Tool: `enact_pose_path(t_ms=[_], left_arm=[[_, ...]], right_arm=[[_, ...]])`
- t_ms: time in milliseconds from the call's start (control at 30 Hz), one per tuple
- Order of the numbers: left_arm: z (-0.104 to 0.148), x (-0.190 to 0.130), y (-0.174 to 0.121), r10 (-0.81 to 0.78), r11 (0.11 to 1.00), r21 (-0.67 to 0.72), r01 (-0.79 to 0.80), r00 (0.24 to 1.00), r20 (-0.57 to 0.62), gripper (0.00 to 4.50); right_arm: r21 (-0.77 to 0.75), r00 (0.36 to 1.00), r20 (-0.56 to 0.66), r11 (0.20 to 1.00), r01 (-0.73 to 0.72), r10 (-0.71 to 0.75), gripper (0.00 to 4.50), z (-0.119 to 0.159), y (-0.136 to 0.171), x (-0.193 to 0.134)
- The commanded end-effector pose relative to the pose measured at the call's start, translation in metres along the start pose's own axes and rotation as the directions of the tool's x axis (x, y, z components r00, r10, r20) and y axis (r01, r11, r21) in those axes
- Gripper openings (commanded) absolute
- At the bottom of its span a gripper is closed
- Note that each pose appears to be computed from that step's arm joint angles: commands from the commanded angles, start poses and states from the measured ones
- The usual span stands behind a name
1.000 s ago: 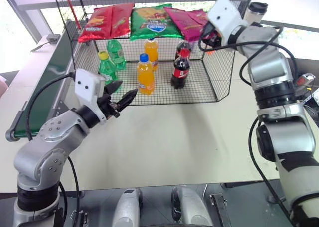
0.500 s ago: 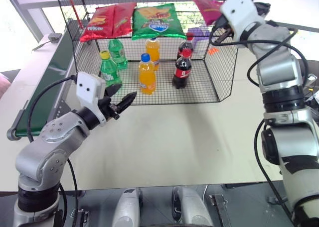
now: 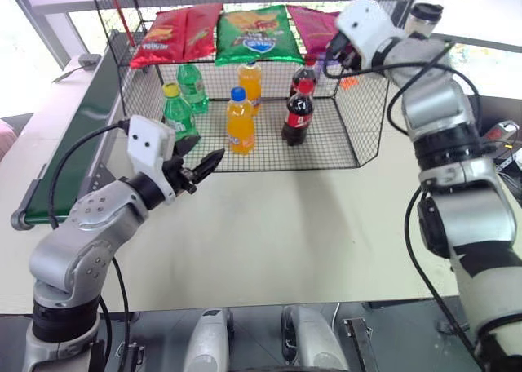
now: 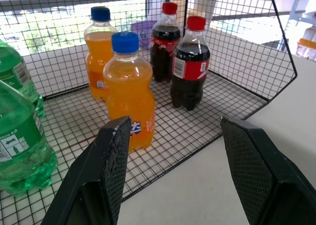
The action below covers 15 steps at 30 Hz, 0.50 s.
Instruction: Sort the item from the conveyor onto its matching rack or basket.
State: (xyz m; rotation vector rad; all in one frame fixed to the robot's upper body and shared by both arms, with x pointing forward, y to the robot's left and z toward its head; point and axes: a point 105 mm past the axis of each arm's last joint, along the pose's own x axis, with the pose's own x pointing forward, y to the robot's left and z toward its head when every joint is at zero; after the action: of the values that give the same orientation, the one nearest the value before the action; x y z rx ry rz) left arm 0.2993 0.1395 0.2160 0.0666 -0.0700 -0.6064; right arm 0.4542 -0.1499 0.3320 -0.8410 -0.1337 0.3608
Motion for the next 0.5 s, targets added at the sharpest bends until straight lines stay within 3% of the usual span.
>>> enact_pose_path(t_ms=[33, 67, 300, 500], left_arm=[[0.007, -0.004, 0.000, 0.012, 1.000, 0.023, -0.013, 0.999, 0.034, 2.97], [0.007, -0.004, 0.000, 0.015, 1.000, 0.022, -0.016, 0.999, 0.034, 2.97], [0.004, -0.005, 0.000, 0.029, 0.999, 0.021, -0.029, 0.999, 0.029, 2.97], [0.002, -0.003, 0.001, 0.035, 0.999, 0.021, -0.036, 0.999, 0.028, 2.97]], right_arm=[[-0.016, 0.992, 0.013, 0.992, -0.124, 0.124, 4.12, 0.007, -0.006, -0.007], [-0.019, 0.990, 0.010, 0.990, -0.141, 0.141, 4.48, 0.007, -0.007, -0.009], [-0.019, 0.950, -0.027, 0.950, -0.312, 0.312, 4.48, -0.009, 0.007, -0.020], [0.070, 0.943, -0.008, 0.941, -0.331, 0.332, 4.48, -0.016, 0.013, -0.015]])
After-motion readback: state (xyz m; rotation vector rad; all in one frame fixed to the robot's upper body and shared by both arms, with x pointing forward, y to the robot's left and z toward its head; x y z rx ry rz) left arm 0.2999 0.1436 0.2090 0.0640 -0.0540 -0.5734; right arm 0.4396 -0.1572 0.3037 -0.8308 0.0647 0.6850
